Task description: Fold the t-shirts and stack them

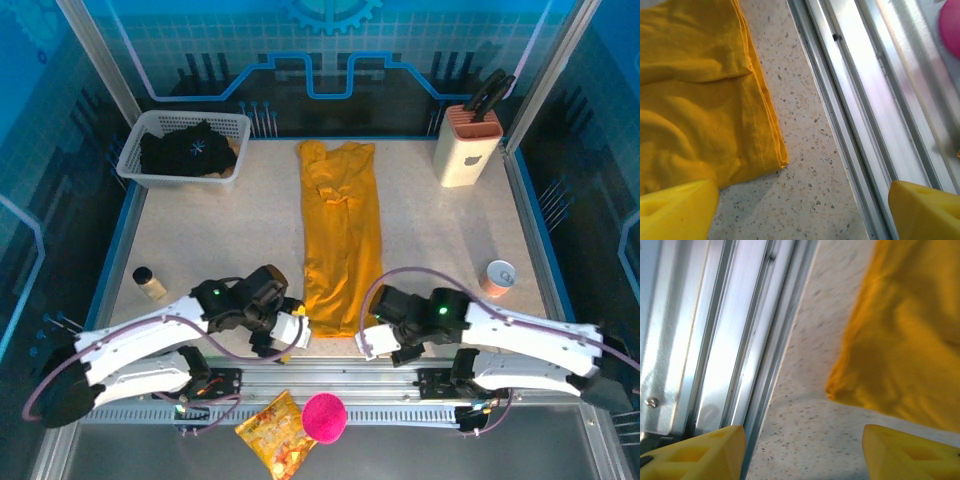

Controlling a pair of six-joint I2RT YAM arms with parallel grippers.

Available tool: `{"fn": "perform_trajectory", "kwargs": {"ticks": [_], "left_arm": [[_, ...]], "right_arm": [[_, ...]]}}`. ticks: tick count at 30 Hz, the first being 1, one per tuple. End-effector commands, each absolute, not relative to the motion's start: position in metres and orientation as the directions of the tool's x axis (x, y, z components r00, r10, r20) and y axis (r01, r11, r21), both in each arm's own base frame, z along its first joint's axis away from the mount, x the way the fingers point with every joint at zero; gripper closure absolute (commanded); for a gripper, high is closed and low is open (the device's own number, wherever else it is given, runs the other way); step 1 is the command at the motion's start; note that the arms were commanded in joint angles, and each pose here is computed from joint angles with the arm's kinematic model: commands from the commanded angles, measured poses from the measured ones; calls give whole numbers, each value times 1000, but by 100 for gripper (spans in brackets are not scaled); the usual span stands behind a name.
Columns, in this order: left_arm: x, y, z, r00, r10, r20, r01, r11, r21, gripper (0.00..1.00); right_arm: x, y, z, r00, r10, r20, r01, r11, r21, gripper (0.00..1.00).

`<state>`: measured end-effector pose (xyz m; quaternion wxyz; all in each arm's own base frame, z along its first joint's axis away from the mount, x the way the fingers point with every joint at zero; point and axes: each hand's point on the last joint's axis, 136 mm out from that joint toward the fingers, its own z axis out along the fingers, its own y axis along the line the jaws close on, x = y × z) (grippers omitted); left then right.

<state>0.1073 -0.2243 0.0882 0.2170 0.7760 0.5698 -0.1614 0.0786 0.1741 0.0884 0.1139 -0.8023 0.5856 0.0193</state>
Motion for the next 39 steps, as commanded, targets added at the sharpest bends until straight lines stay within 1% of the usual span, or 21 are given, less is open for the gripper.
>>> {"fn": "perform_trajectory", "kwargs": {"ticks": [1, 3, 5, 9, 11, 15, 23, 26, 29, 35, 39], "left_arm": [[120, -233, 77, 321, 836, -444, 947, -274, 169, 19], [123, -238, 73, 309, 852, -422, 951, -278, 136, 21], [125, -241, 68, 304, 867, -396, 953, -282, 113, 22], [133, -239, 55, 314, 893, -323, 949, -295, 107, 22], [136, -239, 52, 320, 896, -307, 947, -299, 115, 18], [134, -243, 55, 340, 876, -341, 940, -312, 136, 13], [128, -245, 60, 403, 837, -371, 915, -367, 166, 7], [129, -245, 57, 396, 845, -360, 918, -369, 145, 8], [129, -243, 51, 392, 858, -332, 920, -376, 115, 11], [132, -241, 41, 400, 867, -298, 916, -388, 102, 11], [136, -241, 33, 398, 876, -272, 917, -389, 90, 11]], "right_arm": [[91, 194, 77, 351, -924, -153, -921, -312, -233, 35], [95, 199, 67, 322, -935, -148, -931, -283, -232, 36], [101, 201, 57, 289, -950, -119, -938, -256, -233, 36], [107, 200, 33, 231, -971, -56, -953, -214, -214, 39], [107, 196, 25, 216, -976, -27, -958, -207, -200, 40], [111, 193, 24, 203, -979, -7, -957, -196, -212, 40], [123, 190, 41, 146, -987, -69, -956, -123, -268, 40], [128, 188, 40, 107, -992, -69, -961, -86, -263, 41], [129, 185, 35, 84, -996, -42, -967, -71, -244, 42], [128, 178, 19, 56, -998, 21, -977, -59, -203, 44], [131, 179, 11, 29, -999, 36, -982, -35, -185, 47]]}}
